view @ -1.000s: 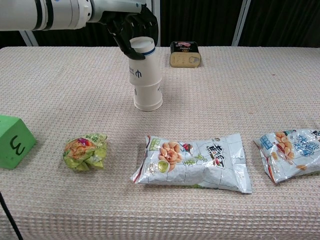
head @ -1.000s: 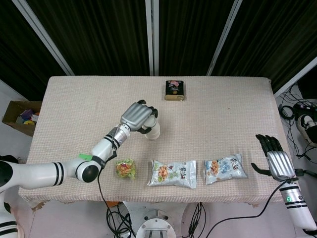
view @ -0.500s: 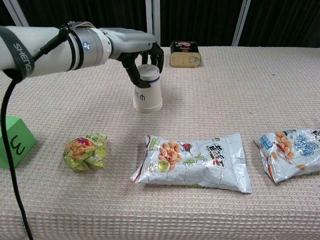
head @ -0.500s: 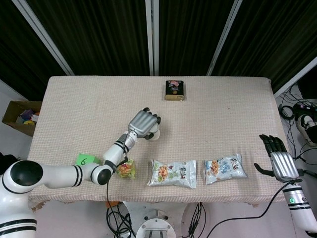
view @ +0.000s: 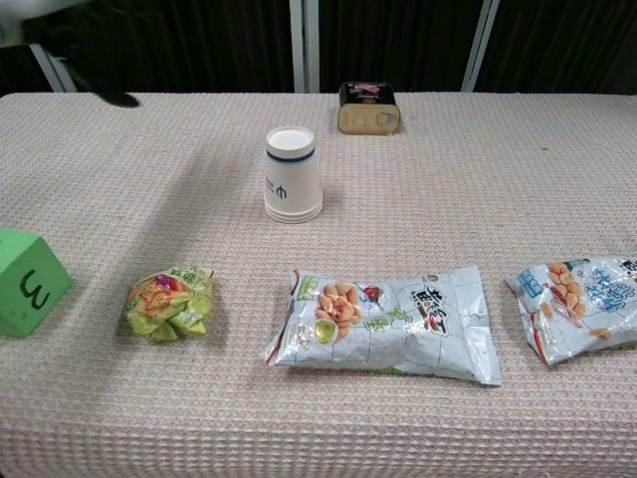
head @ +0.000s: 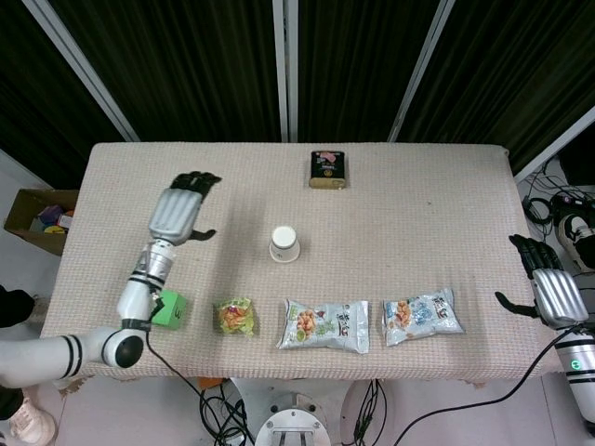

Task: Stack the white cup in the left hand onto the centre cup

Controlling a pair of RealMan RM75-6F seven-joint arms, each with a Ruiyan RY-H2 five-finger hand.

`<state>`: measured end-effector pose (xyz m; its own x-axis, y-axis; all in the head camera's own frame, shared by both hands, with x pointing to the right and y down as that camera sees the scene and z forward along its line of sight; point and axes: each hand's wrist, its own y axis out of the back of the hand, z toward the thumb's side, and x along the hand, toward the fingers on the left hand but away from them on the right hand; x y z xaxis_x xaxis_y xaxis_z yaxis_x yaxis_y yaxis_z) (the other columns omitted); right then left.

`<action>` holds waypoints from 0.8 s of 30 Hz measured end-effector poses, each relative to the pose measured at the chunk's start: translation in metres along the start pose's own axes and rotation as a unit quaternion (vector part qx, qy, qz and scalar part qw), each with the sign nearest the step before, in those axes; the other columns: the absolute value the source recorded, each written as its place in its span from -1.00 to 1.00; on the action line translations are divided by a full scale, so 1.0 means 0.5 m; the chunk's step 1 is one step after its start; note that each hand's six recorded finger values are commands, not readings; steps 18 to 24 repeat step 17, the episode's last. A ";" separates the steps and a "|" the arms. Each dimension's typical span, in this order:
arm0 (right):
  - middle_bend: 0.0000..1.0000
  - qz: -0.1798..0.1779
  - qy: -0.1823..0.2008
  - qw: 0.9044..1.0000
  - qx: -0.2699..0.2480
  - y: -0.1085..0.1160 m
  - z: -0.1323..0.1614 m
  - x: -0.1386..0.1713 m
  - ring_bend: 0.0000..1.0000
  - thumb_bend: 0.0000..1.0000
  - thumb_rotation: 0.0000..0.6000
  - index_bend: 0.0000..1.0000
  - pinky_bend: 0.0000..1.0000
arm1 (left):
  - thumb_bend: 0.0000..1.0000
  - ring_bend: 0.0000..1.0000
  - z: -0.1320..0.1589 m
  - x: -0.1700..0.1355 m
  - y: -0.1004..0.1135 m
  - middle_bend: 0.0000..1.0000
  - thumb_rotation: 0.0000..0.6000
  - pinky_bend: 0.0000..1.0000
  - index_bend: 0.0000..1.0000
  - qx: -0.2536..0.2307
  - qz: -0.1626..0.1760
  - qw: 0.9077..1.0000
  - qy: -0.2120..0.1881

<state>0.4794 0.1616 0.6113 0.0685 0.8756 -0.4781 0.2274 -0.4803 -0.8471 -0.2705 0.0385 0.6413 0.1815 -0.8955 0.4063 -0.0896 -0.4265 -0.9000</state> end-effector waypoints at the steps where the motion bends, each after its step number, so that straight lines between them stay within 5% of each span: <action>1: -0.83 0.004 0.003 1.000 -0.004 0.004 0.002 -0.006 -1.00 -0.63 1.00 -1.00 -0.96 | -0.75 -0.79 -0.035 -0.022 0.006 -0.69 1.00 -0.70 -0.66 0.011 0.007 1.000 0.017; 8: -0.84 0.019 0.036 0.999 -0.011 -0.001 0.042 -0.017 -1.00 -0.63 1.00 -1.00 -0.96 | -0.75 -0.79 -0.226 -0.233 0.011 -0.68 1.00 -0.71 -0.60 0.075 0.024 0.990 0.120; 17: -0.84 -0.013 0.058 0.998 0.007 -0.021 0.081 0.028 -1.00 -0.63 1.00 -1.00 -0.96 | -0.74 -0.78 -0.271 -0.467 0.002 -0.67 1.00 -0.73 -0.57 0.091 0.031 0.984 0.153; 24: -0.84 -0.013 0.058 0.998 0.007 -0.021 0.081 0.028 -1.00 -0.63 1.00 -1.00 -0.96 | -0.74 -0.78 -0.271 -0.467 0.002 -0.67 1.00 -0.73 -0.57 0.091 0.031 0.984 0.153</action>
